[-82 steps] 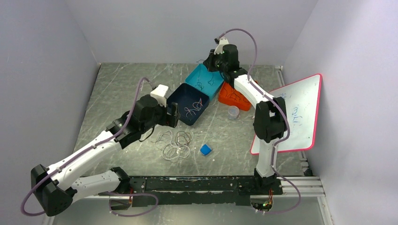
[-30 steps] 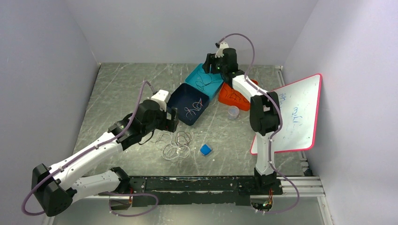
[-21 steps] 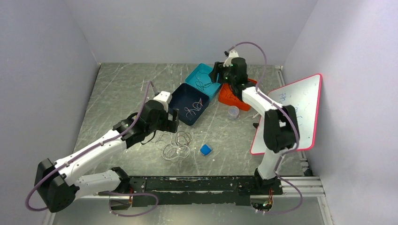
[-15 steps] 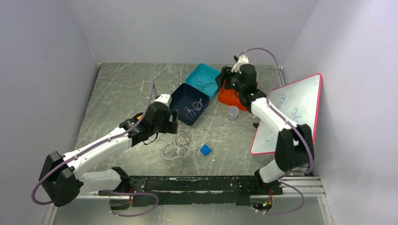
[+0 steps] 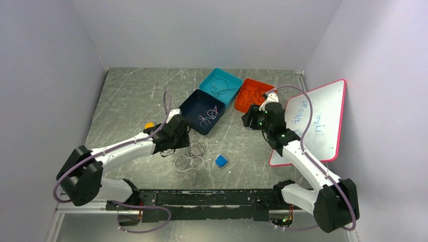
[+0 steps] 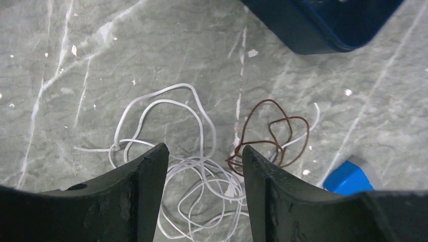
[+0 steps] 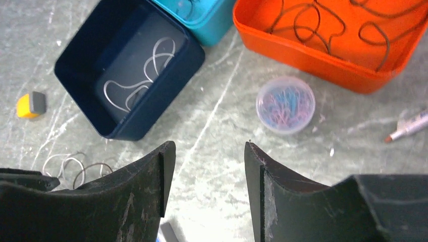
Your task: Untangle the cables
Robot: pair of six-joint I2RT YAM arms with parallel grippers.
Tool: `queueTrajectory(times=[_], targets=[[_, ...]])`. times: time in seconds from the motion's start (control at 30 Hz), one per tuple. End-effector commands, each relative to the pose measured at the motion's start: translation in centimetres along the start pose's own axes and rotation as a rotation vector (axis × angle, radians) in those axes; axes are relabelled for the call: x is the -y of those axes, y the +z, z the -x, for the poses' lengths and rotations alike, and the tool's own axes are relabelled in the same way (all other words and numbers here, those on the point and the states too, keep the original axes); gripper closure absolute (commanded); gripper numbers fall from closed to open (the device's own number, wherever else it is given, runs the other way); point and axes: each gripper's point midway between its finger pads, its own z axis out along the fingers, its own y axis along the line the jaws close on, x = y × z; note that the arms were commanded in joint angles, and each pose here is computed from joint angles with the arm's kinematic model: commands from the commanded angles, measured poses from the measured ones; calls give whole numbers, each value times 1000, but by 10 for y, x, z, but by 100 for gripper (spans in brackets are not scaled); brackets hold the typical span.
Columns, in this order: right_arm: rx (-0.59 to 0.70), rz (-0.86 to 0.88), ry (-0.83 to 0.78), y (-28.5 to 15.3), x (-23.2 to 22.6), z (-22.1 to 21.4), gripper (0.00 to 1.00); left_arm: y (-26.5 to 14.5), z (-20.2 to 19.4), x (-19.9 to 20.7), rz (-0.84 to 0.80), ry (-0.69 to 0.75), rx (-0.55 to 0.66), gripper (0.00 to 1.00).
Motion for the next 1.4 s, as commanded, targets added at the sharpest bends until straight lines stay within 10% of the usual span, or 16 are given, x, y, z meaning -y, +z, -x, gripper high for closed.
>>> queueTrajectory(times=[0.0,0.37,0.67,1.37], targets=[[-14,-48,44,-10,10,-14,44,13,8,-4,59,-42,44,40],[-18,-54,40,-15,11,-15,46,37,-7,1,55,-16,-5,49],[7,-42,38,-21,8,-8,46,39,-5,-3,84,25,2,92],[198,575,-89,-51,-120,31,36,-119,108,23,-224,152,417,93]])
